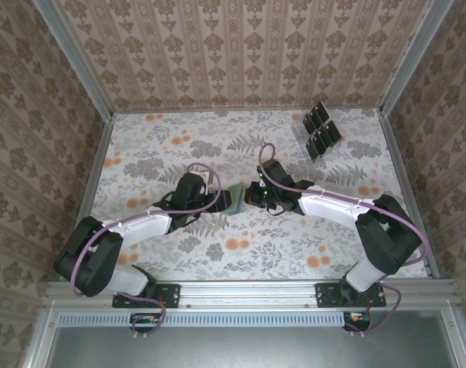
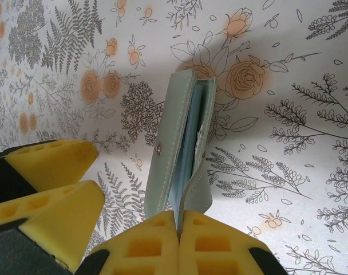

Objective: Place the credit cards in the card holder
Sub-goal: Open the card holder at the center of the table.

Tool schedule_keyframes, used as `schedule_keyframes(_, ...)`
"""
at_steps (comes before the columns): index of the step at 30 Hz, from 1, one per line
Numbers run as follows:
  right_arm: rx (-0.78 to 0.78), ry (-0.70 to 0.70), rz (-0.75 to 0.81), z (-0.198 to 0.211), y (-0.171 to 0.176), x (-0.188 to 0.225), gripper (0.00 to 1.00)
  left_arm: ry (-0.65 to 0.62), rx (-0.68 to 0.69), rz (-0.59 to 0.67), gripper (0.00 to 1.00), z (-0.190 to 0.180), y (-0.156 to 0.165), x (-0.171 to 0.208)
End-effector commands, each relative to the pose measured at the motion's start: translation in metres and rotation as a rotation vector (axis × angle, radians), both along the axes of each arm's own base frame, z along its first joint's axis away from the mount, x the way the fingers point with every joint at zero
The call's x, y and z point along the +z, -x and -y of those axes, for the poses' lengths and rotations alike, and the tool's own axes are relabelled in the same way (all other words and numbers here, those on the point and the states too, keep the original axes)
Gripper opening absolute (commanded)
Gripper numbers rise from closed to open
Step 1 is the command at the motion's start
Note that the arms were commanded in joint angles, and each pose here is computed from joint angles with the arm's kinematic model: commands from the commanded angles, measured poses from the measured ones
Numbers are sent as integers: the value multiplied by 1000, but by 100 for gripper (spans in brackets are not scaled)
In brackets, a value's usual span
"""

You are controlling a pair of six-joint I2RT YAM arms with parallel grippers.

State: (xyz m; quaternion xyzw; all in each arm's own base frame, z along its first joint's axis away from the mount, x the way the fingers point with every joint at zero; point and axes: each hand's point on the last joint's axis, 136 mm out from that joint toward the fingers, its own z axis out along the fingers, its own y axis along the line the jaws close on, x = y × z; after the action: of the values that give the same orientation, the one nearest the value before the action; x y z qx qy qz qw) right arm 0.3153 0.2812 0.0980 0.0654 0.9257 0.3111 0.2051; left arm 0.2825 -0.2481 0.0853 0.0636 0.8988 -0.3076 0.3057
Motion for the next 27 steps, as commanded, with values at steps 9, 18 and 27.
schedule_keyframes(9, 3, -30, 29, -5, -4, 23, 0, -5, -40, 56, 73, 15, -5, 14)
schedule_keyframes(18, -2, -49, 34, -7, -3, 28, 0, -13, -53, 49, 73, 20, -5, 9)
schedule_keyframes(27, -1, -62, 35, -9, -3, 30, 0, -11, -64, 48, 74, 26, -6, 5)
